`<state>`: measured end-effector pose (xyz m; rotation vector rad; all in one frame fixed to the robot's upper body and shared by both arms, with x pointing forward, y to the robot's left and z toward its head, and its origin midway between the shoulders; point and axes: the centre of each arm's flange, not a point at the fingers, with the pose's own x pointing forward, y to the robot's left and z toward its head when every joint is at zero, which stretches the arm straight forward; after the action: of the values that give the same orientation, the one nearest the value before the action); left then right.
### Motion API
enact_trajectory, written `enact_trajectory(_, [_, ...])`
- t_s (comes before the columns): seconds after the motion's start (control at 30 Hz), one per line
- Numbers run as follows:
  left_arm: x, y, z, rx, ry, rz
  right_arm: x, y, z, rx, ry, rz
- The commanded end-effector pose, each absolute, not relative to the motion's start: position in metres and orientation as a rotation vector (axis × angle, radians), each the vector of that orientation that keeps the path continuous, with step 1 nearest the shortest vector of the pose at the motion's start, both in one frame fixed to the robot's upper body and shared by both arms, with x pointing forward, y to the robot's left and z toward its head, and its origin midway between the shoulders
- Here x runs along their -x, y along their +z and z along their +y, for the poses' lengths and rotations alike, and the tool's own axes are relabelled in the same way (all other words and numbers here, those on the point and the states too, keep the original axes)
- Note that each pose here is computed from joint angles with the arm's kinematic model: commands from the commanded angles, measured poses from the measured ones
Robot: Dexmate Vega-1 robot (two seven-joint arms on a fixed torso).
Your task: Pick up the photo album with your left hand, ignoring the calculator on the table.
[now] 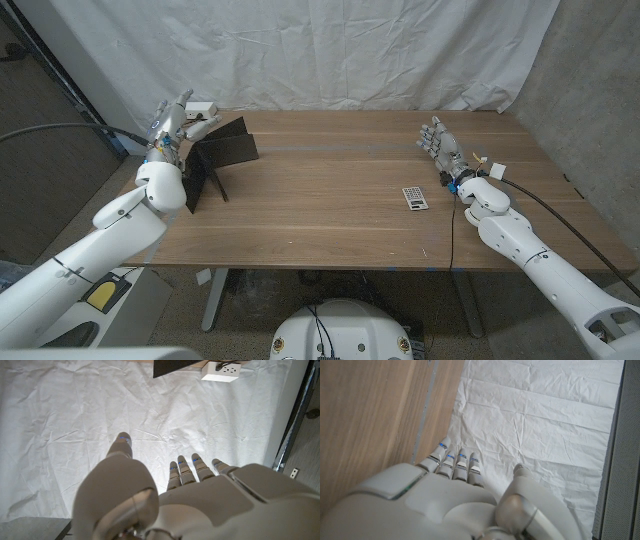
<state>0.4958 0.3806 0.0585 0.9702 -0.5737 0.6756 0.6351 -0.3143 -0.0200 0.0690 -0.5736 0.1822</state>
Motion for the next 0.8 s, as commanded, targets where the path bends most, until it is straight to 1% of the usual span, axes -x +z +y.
enact_trajectory(0.03, [-0.495,0.066,0.383,-1.073,0.737,-0.525,-0.634,-0.022,-0.314,-0.074,0.177,-0.573])
enact_trajectory(0.33, [-0.499,0.069,0.384,-1.115,0.751,-0.495,-0.634,-0.022,-0.312,-0.073,0.178,-0.57])
enact_trajectory(0.43, [-0.502,0.072,0.387,-1.102,0.711,-0.461,-0.634,-0.023,-0.311,-0.085,0.18,-0.572])
enact_trajectory(0.57, [-0.504,0.074,0.386,-1.109,0.732,-0.45,-0.635,-0.022,-0.307,-0.089,0.189,-0.577])
enact_trajectory(0.67, [-0.506,0.076,0.386,-1.111,0.683,-0.432,-0.636,-0.021,-0.305,-0.085,0.191,-0.576])
enact_trajectory(0.8, [-0.505,0.079,0.379,-1.197,0.729,-0.401,-0.636,-0.02,-0.304,-0.081,0.19,-0.573])
